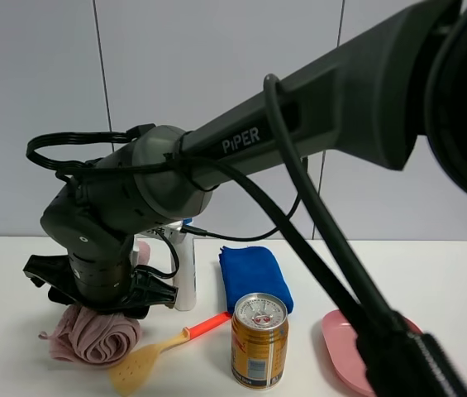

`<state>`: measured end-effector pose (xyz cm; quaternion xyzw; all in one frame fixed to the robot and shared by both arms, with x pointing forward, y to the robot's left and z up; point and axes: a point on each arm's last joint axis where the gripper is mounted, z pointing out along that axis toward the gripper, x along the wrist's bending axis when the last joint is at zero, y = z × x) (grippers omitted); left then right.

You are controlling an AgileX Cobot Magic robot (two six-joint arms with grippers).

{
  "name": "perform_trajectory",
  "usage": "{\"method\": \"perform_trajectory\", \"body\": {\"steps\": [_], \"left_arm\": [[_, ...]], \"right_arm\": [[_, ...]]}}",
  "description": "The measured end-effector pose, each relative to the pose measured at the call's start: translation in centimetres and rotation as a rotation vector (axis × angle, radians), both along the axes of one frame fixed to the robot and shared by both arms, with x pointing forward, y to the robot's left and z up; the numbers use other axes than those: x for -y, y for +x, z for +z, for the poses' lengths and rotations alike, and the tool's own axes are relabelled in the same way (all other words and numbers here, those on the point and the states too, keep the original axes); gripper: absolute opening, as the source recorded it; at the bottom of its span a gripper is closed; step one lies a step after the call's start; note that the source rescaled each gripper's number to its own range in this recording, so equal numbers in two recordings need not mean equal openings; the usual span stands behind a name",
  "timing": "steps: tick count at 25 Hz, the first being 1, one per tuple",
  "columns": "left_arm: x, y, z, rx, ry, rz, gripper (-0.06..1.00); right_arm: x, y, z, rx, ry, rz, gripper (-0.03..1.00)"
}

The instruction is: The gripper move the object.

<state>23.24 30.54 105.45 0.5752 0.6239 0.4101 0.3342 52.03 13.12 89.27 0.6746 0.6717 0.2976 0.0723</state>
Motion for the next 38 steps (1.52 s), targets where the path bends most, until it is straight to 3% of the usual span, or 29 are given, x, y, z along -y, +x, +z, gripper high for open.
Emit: {"method": "perform_trajectory", "body": {"steps": [6, 9, 14, 19, 27, 34, 38], "left_arm": [[0.0, 0.0, 0.0, 0.0, 0.0, 0.0, 1.0], [0.0, 0.0, 0.0, 0.0, -0.001, 0.0, 1.0], [0.0, 0.0, 0.0, 0.0, -0.001, 0.0, 1.0], [0.0, 0.0, 0.0, 0.0, -0.001, 0.0, 1.0], [0.0, 0.0, 0.0, 0.0, 0.0, 0.0, 1.0], [0.0, 0.0, 0.0, 0.0, -0.001, 0.0, 1.0], [0.0, 0.0, 0.0, 0.0, -0.001, 0.0, 1.0]], "right_arm": [[0.0, 0.0, 0.0, -0.004, 0.001, -0.003, 0.6], [0.1, 0.0, 0.0, -0.004, -0.01, -0.006, 0.68], [0.2, 0.0, 0.1, -0.007, -0.019, -0.013, 0.7], [0.2, -0.2, 2.8, 0.021, 0.019, 0.001, 0.7], [-0.2, -2.7, 8.8, 0.139, -0.037, 0.264, 0.7], [1.4, -5.5, 15.2, 0.268, -0.24, 0.591, 0.7], [3.6, -6.5, 19.7, 0.338, -0.312, 0.666, 0.7]]}}
